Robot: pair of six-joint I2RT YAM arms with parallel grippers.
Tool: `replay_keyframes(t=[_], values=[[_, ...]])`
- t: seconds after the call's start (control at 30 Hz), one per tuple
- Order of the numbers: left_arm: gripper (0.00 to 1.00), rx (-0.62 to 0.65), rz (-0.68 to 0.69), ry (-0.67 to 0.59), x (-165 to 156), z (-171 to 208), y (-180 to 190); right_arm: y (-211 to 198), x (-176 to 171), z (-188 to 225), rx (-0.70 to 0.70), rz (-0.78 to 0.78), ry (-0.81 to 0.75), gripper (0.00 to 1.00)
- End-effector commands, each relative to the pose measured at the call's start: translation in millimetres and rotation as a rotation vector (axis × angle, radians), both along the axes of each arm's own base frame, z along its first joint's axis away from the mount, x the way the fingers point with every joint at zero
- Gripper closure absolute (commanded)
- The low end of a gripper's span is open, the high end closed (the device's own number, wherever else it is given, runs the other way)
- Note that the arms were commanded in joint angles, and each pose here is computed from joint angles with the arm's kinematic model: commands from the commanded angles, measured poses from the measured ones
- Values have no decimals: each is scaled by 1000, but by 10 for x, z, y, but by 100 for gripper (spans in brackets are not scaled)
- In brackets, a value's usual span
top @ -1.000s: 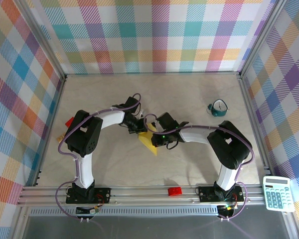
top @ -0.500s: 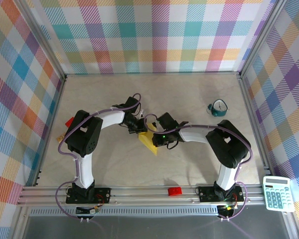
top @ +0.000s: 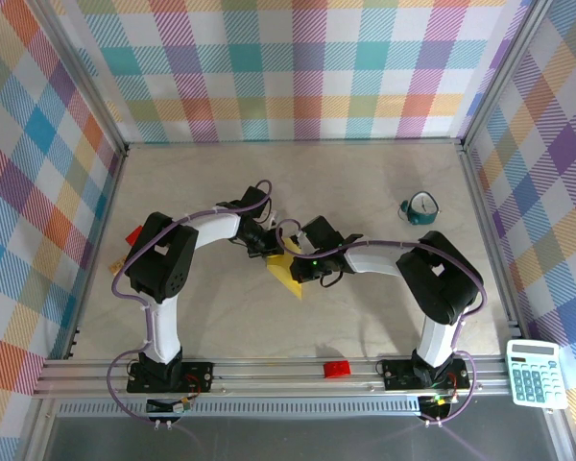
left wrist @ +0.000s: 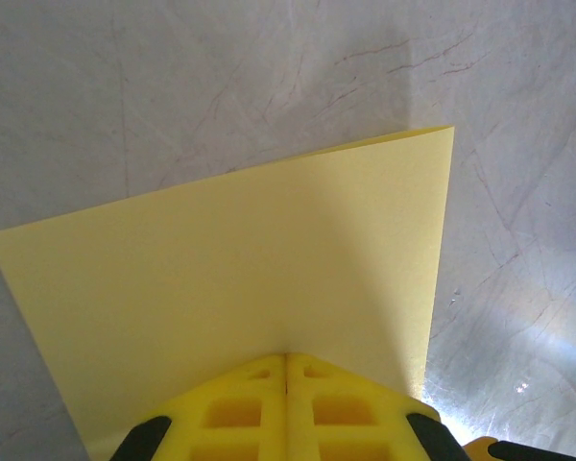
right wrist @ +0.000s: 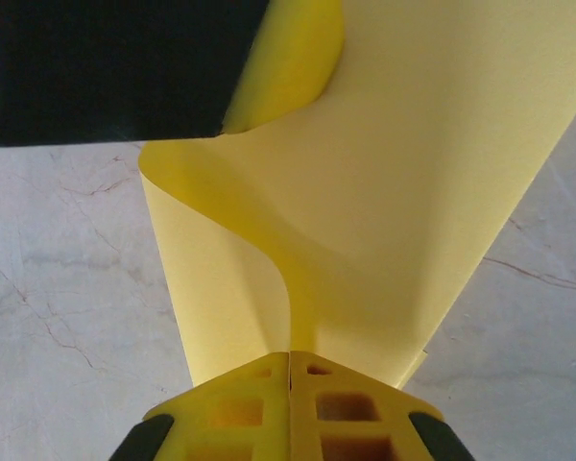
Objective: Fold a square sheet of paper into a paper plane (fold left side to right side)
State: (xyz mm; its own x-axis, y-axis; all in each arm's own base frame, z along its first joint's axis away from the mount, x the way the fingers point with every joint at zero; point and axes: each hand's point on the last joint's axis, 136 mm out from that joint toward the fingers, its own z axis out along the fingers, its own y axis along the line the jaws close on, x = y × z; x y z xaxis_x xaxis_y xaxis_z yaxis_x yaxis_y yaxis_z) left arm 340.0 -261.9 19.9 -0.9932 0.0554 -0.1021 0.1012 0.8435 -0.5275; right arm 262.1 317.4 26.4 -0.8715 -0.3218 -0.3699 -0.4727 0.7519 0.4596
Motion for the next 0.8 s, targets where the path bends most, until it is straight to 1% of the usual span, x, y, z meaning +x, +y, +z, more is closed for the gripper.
replay_keyframes(t=[0.0, 0.4, 0.77], values=[[100, 106, -8, 70, -158, -293, 128, 50, 44, 48, 22, 16, -9, 100], [100, 110, -10, 67, -165, -291, 130, -63, 46, -93, -45, -13, 0, 100], [99, 98, -5, 55, -143, -254, 113, -79, -1, -221, -58, -11, 35, 100]])
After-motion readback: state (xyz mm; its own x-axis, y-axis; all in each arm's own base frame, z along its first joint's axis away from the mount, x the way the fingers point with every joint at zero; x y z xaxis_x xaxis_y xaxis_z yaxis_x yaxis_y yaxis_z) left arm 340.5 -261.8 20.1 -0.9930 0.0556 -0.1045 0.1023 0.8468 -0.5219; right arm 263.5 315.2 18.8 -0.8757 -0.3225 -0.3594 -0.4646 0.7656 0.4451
